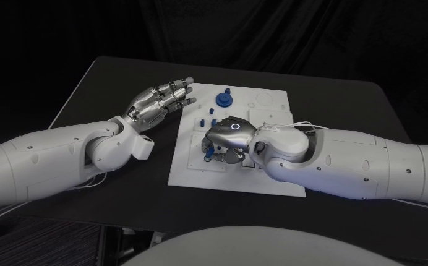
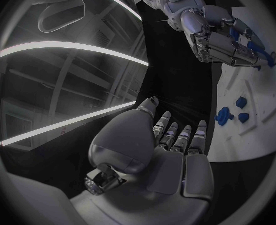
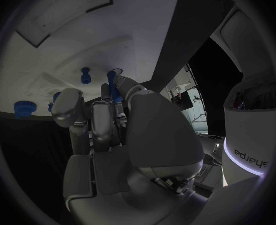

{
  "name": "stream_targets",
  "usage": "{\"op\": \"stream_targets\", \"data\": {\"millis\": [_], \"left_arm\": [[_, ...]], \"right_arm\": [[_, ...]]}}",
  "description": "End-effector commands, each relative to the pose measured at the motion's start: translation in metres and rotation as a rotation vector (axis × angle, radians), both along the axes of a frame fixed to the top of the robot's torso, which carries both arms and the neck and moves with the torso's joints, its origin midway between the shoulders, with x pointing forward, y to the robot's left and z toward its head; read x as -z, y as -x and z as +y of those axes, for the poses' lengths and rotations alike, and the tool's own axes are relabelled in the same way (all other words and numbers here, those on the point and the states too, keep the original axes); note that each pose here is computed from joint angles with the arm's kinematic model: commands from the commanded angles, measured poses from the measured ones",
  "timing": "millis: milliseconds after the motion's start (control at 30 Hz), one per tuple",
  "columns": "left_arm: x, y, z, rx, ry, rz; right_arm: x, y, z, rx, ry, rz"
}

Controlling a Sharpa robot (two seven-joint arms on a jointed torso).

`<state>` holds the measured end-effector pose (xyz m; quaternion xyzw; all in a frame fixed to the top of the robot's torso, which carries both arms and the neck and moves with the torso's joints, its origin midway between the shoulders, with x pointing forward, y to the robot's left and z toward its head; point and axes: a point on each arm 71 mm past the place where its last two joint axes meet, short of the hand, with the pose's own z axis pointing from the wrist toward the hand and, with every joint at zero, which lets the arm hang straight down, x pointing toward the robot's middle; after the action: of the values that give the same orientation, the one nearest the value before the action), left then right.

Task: Assemble the parts on the task board

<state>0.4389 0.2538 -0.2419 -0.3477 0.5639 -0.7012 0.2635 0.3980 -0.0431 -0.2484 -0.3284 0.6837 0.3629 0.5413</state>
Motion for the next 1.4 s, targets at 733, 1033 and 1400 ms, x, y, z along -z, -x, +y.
{"op": "stream_targets", "data": {"millis": [733,1033,1400], "left_arm": [[0.0015,0.0036,0.000,0.000,0.047,-0.025],[0.0043,0.0048,0.001,0.000,0.046,-0.018],[0.0068,0.0060,0.001,0.002,0.046,-0.011]], "right_arm": [[0.006,0.007,0.002,-0.005,0.042,0.025],[0.007,0.005,0.004,0.000,0.041,0.033],[0.010,0.002,0.005,0.007,0.033,0.028]]}}
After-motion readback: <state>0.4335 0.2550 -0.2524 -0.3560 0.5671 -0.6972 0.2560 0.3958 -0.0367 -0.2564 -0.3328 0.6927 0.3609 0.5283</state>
